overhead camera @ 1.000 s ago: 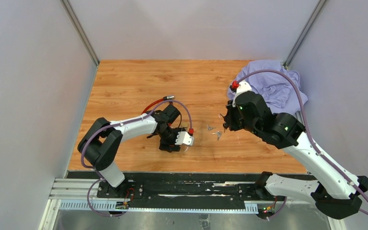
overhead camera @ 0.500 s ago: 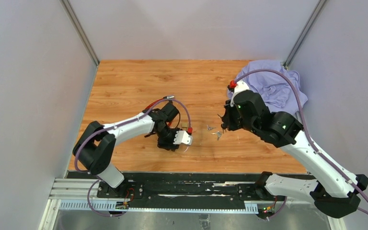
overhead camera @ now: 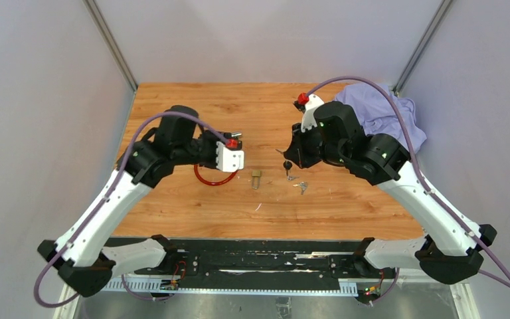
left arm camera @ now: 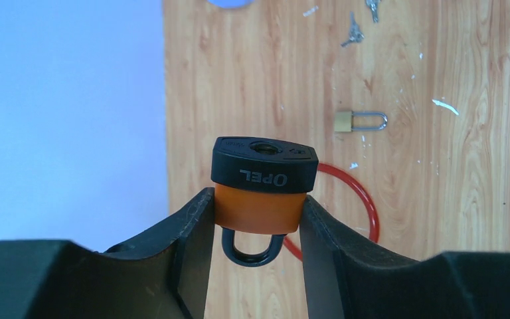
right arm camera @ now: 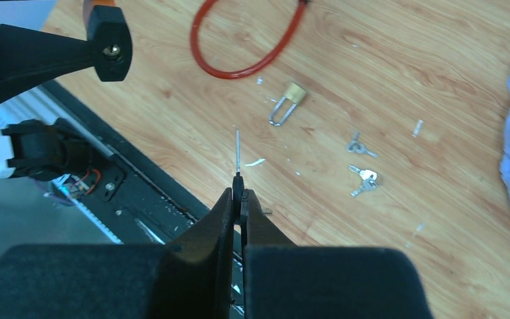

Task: Unlock with the key
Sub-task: Pick up the lock from the center of the board, then unlock the lock.

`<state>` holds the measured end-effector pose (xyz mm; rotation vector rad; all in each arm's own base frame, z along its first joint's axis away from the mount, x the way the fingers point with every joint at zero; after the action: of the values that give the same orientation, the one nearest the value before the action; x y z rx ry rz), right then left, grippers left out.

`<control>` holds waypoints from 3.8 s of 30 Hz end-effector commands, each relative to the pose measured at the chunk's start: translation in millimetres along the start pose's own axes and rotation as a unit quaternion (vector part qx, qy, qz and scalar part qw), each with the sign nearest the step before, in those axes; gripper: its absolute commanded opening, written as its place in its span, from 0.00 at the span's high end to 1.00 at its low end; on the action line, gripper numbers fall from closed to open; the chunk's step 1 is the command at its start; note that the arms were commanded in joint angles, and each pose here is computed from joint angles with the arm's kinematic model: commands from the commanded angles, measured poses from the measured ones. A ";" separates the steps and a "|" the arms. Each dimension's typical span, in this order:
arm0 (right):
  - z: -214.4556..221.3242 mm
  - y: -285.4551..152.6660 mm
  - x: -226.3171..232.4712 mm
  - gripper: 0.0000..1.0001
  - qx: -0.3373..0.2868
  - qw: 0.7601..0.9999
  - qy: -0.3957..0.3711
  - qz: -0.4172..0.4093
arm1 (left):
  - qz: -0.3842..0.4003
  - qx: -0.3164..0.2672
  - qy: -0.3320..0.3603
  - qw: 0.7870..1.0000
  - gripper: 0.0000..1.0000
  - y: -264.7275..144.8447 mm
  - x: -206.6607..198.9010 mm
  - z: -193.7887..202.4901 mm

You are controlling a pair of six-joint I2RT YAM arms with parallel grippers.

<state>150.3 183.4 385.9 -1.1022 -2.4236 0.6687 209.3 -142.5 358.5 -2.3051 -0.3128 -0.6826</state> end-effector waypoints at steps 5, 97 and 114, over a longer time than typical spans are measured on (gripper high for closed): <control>-23.4 -20.4 19.7 0.99 -0.039 0.989 -0.035 -0.138 | -0.099 -0.094 0.073 0.988 1.00 -47.7 -9.7 -20.2; -48.8 42.9 83.8 0.99 -0.049 0.988 -0.038 -0.142 | -0.166 -0.090 0.101 0.977 1.00 -54.7 -14.0 -33.6; -39.5 36.2 86.1 0.99 -0.054 0.986 -0.041 -0.154 | -0.141 -0.115 0.141 0.973 1.00 -61.1 -24.3 -36.2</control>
<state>147.5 282.3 409.2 -0.7882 -2.5954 0.5360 165.1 -117.1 379.5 -2.2490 -0.5396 -1.0371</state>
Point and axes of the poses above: each gripper's point midway between its finger pads, its own y axis out along the fingers, its own x axis along the line the jaws close on, z = x × y, the point moved 10 cm from there along -y, back along the fingers, and after that the axes turned 5 degrees about -y, right-handed, at the moved point
